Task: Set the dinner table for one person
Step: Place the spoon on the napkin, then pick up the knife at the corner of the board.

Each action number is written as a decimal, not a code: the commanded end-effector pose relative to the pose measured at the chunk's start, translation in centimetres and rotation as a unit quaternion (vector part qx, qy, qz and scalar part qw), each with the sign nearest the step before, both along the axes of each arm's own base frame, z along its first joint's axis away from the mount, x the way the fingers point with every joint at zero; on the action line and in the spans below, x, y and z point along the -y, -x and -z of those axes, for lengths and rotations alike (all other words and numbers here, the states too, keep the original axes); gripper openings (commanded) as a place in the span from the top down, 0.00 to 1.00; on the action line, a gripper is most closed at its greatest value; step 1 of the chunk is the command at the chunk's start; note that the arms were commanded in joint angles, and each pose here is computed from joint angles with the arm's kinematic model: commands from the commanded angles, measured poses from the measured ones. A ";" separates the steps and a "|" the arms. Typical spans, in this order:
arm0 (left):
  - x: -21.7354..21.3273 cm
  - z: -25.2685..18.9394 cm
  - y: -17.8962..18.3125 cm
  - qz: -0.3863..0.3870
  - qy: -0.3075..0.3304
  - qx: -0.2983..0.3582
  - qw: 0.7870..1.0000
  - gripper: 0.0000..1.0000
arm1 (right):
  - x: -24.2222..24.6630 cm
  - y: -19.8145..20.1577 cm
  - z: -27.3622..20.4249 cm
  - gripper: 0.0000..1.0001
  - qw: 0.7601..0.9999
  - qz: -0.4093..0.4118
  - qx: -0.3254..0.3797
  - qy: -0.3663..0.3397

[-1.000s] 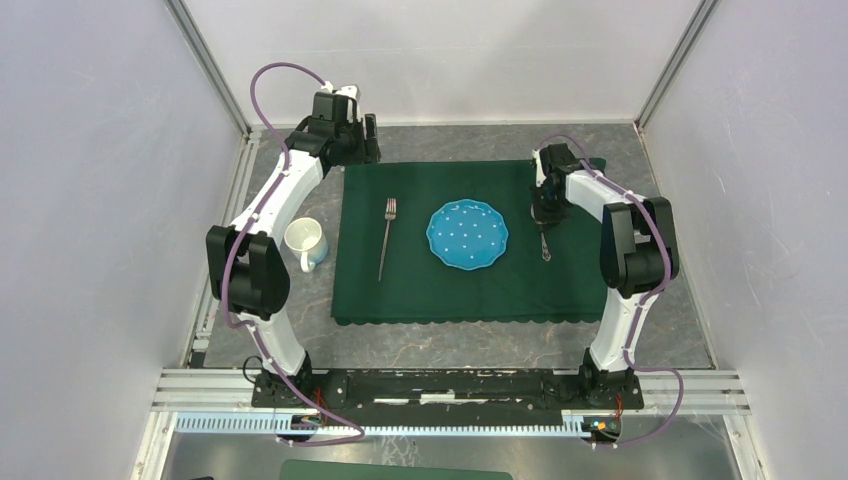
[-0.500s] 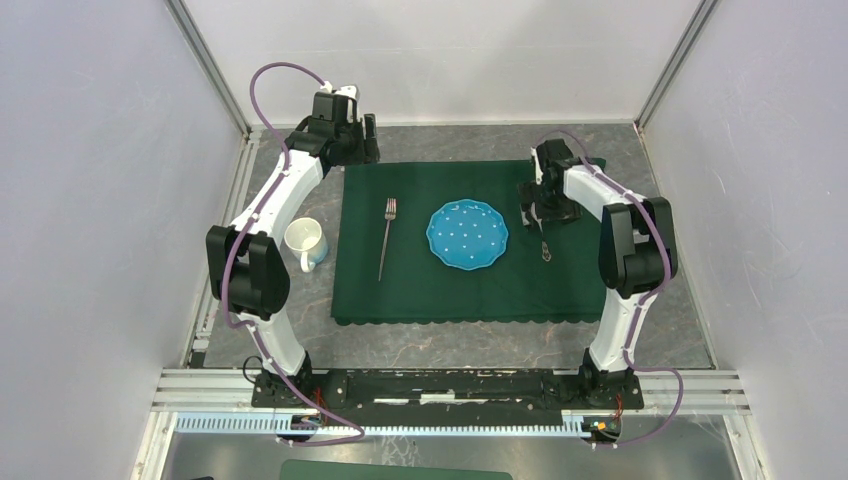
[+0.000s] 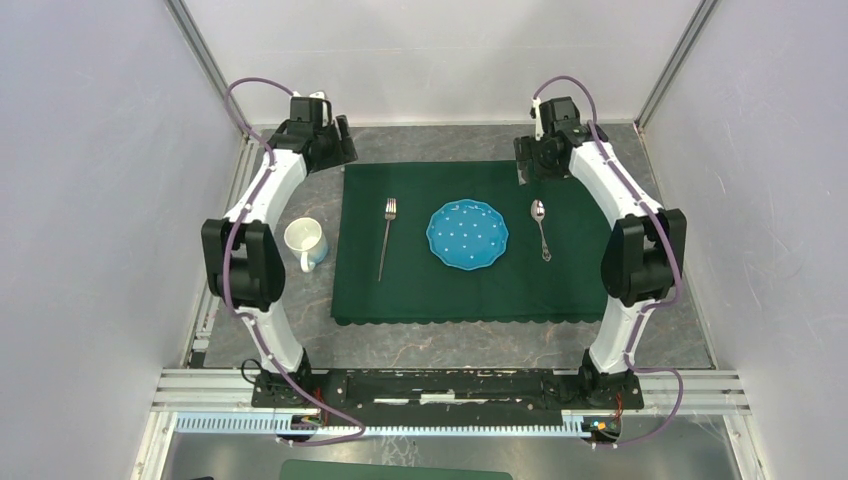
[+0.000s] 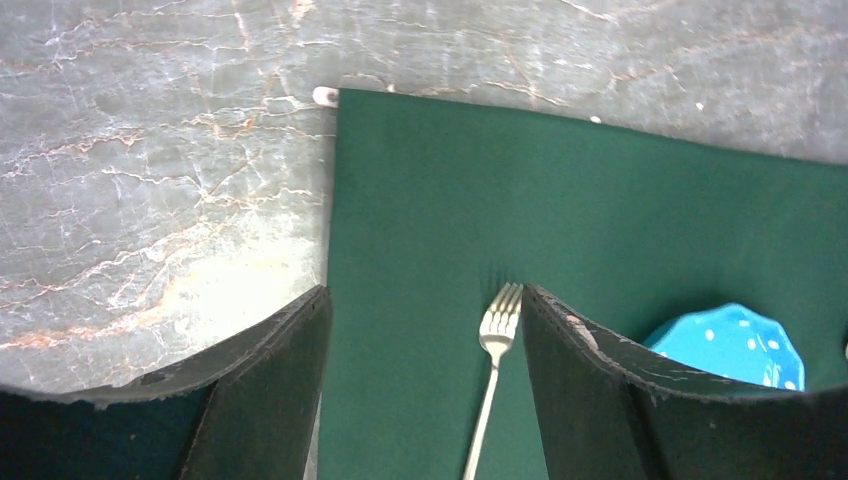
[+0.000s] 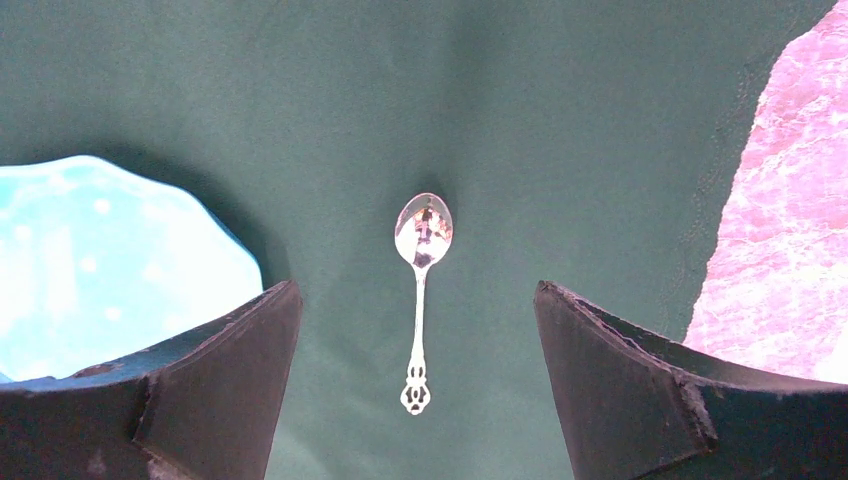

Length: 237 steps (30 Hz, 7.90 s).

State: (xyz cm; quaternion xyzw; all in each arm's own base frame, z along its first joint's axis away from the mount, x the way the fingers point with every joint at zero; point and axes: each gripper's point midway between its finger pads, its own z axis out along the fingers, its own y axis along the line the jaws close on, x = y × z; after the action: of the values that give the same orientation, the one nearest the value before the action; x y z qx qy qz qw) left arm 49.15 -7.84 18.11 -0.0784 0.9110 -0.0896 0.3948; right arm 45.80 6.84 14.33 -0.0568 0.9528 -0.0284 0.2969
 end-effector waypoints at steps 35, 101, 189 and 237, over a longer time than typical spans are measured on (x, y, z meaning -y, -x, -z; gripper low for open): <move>-0.2 11.6 -11.4 -0.015 0.172 -0.069 0.983 0.40 | -2.1 -1.2 -2.6 0.06 0.997 -0.010 0.049 -0.066; -2.3 15.1 -13.1 -0.074 0.199 -0.054 0.976 0.41 | -1.4 -0.8 -3.6 0.06 0.997 0.012 0.056 -0.055; 12.6 15.1 -13.8 -0.016 0.217 -0.079 0.973 0.70 | -0.7 2.5 -2.6 0.05 0.995 0.001 0.065 -0.072; 15.4 13.5 -10.8 0.146 -0.154 0.005 0.977 0.49 | -1.2 2.2 -1.7 0.05 0.994 -0.005 0.051 -0.094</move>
State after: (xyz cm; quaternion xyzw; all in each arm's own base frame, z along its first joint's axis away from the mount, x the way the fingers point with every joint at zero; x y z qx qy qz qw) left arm 59.29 -25.77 2.96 0.1117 0.9189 -0.0529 0.3747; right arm 42.82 8.00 14.80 -0.0354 0.9432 0.0528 0.3260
